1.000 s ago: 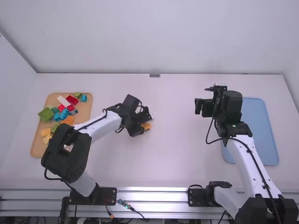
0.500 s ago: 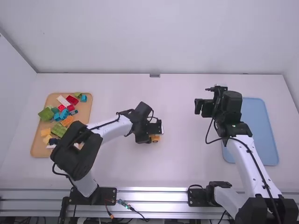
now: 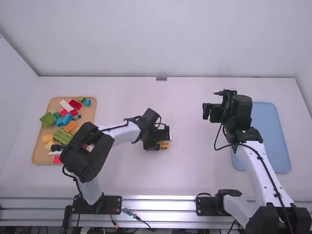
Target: Assemble lego blocks to make yellow taxi
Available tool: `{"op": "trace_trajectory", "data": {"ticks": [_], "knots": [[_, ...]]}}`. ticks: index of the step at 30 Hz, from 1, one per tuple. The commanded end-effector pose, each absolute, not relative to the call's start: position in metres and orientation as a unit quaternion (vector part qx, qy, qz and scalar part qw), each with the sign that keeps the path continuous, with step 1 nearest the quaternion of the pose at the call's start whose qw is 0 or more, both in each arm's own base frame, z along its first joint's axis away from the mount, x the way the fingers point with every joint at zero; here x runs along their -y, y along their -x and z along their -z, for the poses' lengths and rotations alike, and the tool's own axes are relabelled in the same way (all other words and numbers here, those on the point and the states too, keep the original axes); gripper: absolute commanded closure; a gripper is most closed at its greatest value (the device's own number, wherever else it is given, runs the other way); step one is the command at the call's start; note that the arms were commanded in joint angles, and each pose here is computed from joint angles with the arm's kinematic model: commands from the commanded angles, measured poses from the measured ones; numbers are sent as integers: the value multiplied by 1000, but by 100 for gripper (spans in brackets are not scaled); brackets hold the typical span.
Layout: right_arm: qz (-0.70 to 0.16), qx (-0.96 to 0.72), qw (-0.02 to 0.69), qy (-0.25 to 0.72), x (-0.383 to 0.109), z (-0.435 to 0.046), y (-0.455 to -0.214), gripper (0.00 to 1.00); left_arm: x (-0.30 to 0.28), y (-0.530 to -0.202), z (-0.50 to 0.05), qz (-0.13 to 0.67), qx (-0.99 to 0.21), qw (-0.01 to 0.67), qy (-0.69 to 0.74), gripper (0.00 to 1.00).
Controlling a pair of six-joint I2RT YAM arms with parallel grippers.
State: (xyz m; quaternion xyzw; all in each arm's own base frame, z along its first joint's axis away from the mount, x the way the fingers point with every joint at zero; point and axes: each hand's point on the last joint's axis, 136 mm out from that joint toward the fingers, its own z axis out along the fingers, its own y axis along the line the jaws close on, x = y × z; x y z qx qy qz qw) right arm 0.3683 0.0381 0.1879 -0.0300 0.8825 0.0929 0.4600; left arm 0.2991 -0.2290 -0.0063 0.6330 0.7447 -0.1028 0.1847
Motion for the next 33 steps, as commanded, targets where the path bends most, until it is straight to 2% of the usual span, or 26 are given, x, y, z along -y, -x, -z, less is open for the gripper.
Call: {"op": "trace_trajectory", "data": {"ticks": [1, 4, 6, 13, 19, 28, 33], "knots": [[-96, -875, 474, 34, -41, -204, -375, 1, 226, -286, 15, 116, -754, 169, -624, 63], [-96, -874, 474, 33, -41, -204, -375, 1, 223, -283, 18, 115, -751, 162, -630, 49], [-97, -874, 474, 34, -41, -204, -375, 1, 222, -281, 18, 114, -746, 158, -637, 1], [-97, -873, 476, 34, -41, -205, -375, 1, 228, -293, -11, 114, -756, 159, -624, 1], [-96, -871, 480, 34, -41, -207, -377, 1, 213, -317, -61, 88, -764, 173, -616, 1], [-96, -866, 489, 35, -41, -211, -379, 1, 112, -365, -104, 29, -880, 198, -431, 1], [-97, -862, 495, 36, -41, -214, -381, 1, 19, -386, -121, 38, -944, 238, -224, 1]]}}
